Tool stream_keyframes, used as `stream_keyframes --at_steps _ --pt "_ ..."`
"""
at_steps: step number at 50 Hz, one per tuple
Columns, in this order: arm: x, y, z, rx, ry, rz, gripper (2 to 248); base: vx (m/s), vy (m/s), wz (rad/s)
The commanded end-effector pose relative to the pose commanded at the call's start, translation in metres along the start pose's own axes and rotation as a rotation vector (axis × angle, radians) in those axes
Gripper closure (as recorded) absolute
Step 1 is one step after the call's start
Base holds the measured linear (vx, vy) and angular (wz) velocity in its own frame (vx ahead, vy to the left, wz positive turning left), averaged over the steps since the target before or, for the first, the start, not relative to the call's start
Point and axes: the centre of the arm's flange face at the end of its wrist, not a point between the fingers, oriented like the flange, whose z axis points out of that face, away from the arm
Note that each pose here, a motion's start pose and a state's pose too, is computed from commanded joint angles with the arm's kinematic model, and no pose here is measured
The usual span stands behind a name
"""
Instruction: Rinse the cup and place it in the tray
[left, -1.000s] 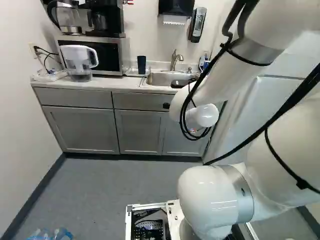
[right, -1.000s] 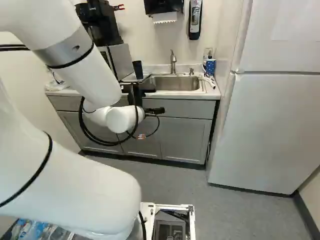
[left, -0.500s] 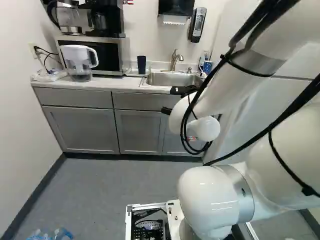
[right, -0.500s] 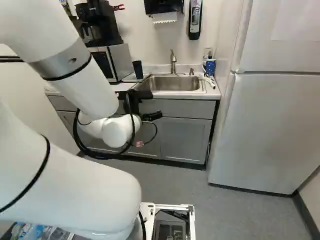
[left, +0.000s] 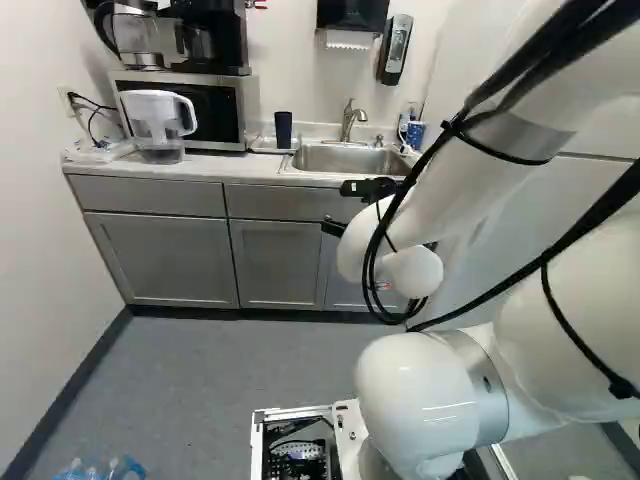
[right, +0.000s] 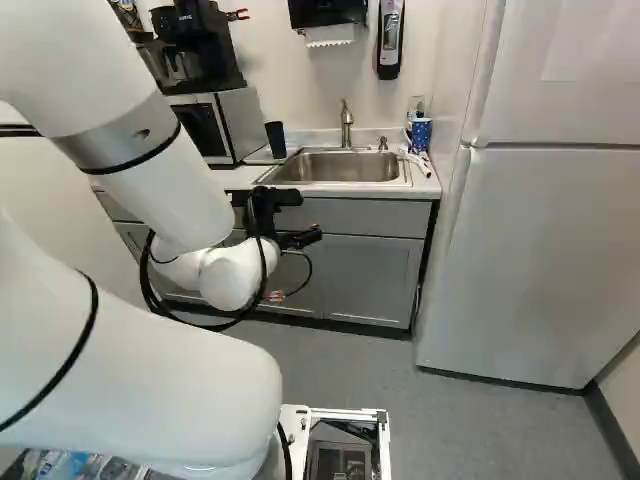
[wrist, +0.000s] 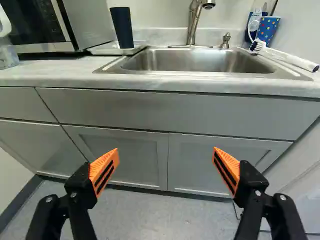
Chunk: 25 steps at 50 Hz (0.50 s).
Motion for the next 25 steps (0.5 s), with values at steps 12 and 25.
stream_keyframes --at_steps 12,25 --pt "-0.0007 -0.0002 -0.0006 0.001 0.002 0.000 3 0.000 0.000 0.000" --pt "-0.0007 -0.0002 -0.0006 0.001 0.002 0.000 3 0.000 0.000 0.000"
